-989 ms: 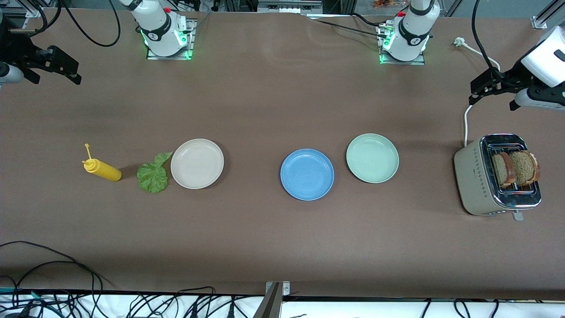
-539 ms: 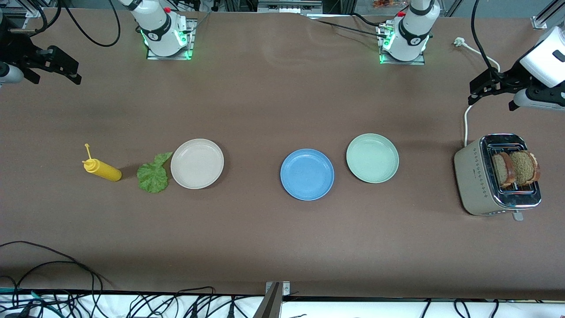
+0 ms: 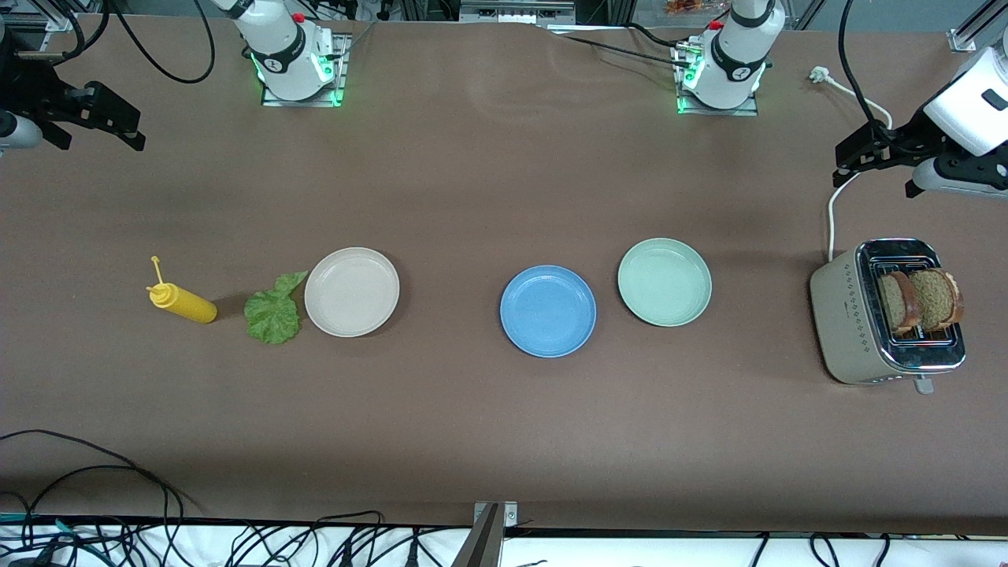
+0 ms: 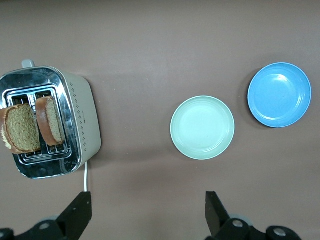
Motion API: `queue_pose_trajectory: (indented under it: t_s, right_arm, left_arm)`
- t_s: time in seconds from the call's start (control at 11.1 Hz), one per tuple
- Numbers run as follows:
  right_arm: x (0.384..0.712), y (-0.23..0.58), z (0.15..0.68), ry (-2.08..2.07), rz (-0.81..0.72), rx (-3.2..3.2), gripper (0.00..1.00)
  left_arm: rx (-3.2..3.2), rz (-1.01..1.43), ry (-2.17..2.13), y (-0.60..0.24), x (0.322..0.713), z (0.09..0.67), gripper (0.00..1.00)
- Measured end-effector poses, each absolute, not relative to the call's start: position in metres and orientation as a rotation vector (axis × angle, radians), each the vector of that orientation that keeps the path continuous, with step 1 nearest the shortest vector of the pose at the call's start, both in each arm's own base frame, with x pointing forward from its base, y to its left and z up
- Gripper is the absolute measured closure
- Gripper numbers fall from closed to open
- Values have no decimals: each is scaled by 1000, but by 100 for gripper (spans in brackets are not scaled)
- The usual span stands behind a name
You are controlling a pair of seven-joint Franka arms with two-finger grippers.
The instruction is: Make sandwich in blue plate with both arms
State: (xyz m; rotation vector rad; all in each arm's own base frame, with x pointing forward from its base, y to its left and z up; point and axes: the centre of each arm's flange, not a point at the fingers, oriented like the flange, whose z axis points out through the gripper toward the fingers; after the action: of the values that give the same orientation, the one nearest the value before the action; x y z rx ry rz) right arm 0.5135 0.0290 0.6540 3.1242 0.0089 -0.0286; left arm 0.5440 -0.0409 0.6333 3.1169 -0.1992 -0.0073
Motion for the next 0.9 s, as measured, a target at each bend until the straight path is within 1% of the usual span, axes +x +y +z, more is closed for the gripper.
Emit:
queue_pose_trajectory:
  t_s: [0.63, 0.9]
  right_arm:
    - [513, 29, 654, 9, -29, 3124, 0]
    - [513, 29, 654, 8, -29, 3124, 0]
  left_arm:
    - [3118, -18, -185, -36, 546, 629, 0]
    - [3125, -12, -85, -2, 565, 609, 0]
